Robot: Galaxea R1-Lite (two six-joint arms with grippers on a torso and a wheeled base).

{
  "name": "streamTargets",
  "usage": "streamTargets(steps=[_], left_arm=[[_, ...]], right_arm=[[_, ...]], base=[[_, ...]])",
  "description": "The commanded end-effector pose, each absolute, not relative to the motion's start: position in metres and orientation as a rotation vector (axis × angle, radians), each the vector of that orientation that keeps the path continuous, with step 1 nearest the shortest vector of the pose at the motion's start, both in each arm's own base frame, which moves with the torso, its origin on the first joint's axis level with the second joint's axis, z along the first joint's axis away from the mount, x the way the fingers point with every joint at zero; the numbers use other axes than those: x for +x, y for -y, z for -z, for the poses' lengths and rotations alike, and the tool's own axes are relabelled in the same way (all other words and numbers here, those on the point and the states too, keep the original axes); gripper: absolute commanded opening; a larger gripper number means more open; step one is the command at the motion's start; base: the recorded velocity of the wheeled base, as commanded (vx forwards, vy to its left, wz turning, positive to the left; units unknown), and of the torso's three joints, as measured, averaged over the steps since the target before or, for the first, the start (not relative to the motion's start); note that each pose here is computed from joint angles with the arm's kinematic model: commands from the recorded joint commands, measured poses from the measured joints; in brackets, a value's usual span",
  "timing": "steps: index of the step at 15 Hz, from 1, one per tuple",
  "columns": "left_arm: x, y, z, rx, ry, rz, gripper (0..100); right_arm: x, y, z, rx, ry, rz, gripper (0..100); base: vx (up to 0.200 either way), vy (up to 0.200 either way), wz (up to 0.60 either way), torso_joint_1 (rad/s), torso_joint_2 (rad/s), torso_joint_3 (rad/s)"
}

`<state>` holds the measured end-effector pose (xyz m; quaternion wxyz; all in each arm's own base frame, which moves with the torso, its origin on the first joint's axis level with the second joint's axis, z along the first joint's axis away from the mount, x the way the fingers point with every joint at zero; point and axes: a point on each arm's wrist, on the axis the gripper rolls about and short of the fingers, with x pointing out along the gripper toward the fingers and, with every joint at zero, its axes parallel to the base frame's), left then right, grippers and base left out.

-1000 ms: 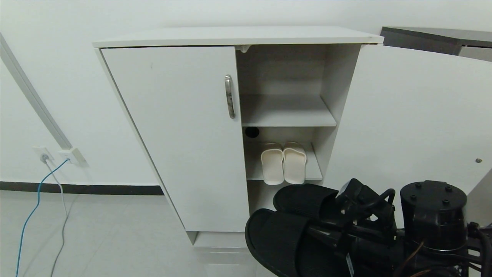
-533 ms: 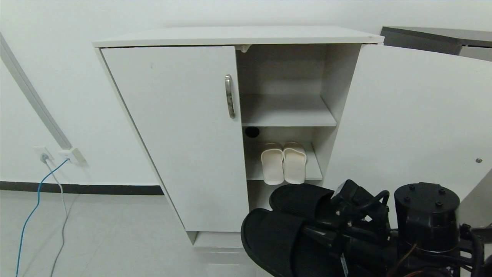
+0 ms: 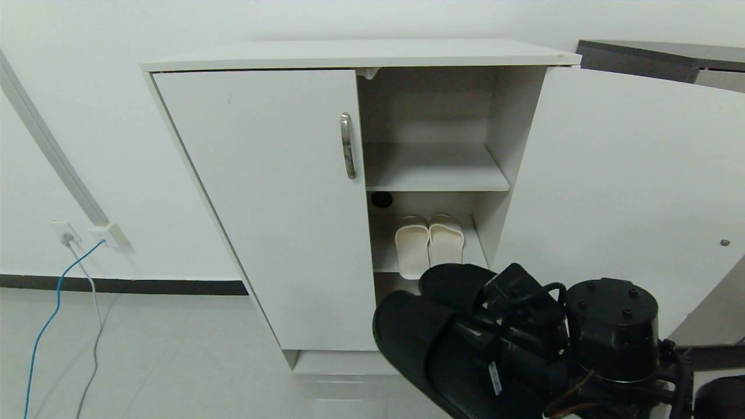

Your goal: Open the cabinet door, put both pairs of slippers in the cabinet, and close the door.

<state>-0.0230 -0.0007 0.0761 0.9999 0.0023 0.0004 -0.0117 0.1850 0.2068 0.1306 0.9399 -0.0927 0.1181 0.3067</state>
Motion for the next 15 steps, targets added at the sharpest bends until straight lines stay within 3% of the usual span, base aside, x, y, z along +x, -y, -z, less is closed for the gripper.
streamTargets(steps=[1, 5, 7, 10, 15], left_arm=[[-0.023, 0.001, -0.076, 0.005, 0.0, 0.023, 0], [-0.023, 0.001, -0.076, 0.005, -0.001, 0.023, 0], [-0.023, 0.001, -0.076, 0.005, -0.001, 0.023, 0], [-0.023, 0.001, -0.076, 0.005, 0.0, 0.021, 0], [-0.023, 0.001, -0.076, 0.006, 0.0, 0.023, 0]], right_arm=[[0.186, -0.248, -0.121, -0.131, -0.246, -0.524, 0], [0.206, -0.291, -0.122, -0.076, -0.219, -0.251, 0], [0.212, -0.299, -0.132, -0.078, -0.207, -0.194, 0], [0.227, -0.314, -0.172, -0.027, -0.161, -0.119, 0], [0.254, -0.304, -0.208, -0.007, -0.133, -0.012, 0]], base=[[0.0, 0.0, 0.0, 0.0, 0.0, 0.0], [0.0, 0.0, 0.0, 0.0, 0.0, 0.0], [0.0, 0.0, 0.0, 0.0, 0.0, 0.0], [0.0, 0.0, 0.0, 0.0, 0.0, 0.0], [0.0, 0.0, 0.0, 0.0, 0.0, 0.0]])
